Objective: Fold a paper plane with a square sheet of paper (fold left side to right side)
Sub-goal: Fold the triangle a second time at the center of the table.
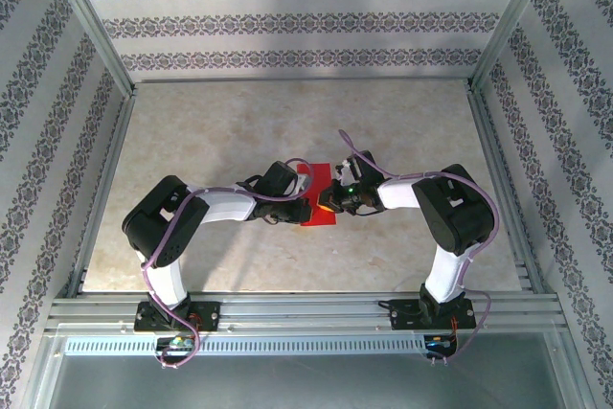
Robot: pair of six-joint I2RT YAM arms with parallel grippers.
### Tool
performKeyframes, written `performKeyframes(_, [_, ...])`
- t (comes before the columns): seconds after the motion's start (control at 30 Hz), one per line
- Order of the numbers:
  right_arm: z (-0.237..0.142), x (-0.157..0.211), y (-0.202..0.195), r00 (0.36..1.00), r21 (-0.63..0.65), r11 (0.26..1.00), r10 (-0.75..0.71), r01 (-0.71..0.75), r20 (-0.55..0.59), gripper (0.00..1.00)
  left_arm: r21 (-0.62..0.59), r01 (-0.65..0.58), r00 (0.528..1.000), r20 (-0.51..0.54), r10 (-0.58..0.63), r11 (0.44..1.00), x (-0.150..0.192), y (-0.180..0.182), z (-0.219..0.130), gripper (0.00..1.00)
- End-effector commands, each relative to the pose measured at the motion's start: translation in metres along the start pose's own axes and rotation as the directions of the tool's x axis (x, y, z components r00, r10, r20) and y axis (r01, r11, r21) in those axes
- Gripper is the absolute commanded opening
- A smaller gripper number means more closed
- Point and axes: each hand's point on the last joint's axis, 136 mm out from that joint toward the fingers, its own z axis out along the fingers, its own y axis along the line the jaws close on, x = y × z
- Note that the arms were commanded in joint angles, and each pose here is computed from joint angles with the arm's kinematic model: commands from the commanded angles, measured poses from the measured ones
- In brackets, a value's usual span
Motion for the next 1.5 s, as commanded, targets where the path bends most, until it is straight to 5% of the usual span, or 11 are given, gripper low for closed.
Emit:
performKeyframes(0.0, [0.000,0.005,-0.017,1.000,0.057,0.998,0.013,-0.012,-0.013,0.00,-0.029,0.024,0.999,-0.038,-0.025,0.999,0.008,0.009,0.003,0.00])
performKeyframes(0.63, [0.002,0.000,0.025,0.997,-0.030,0.996,-0.082,0.082,0.010,0.00,-0.032,0.021,0.999,-0.047,-0.023,0.999,0.009,0.010,0.004,0.00])
performKeyframes(1.47, [-0.001,-0.016,-0.025,0.995,0.164,0.982,-0.098,0.093,0.023,0.00,-0.052,0.026,0.997,-0.072,-0.029,0.998,0.015,0.014,0.004,0.00])
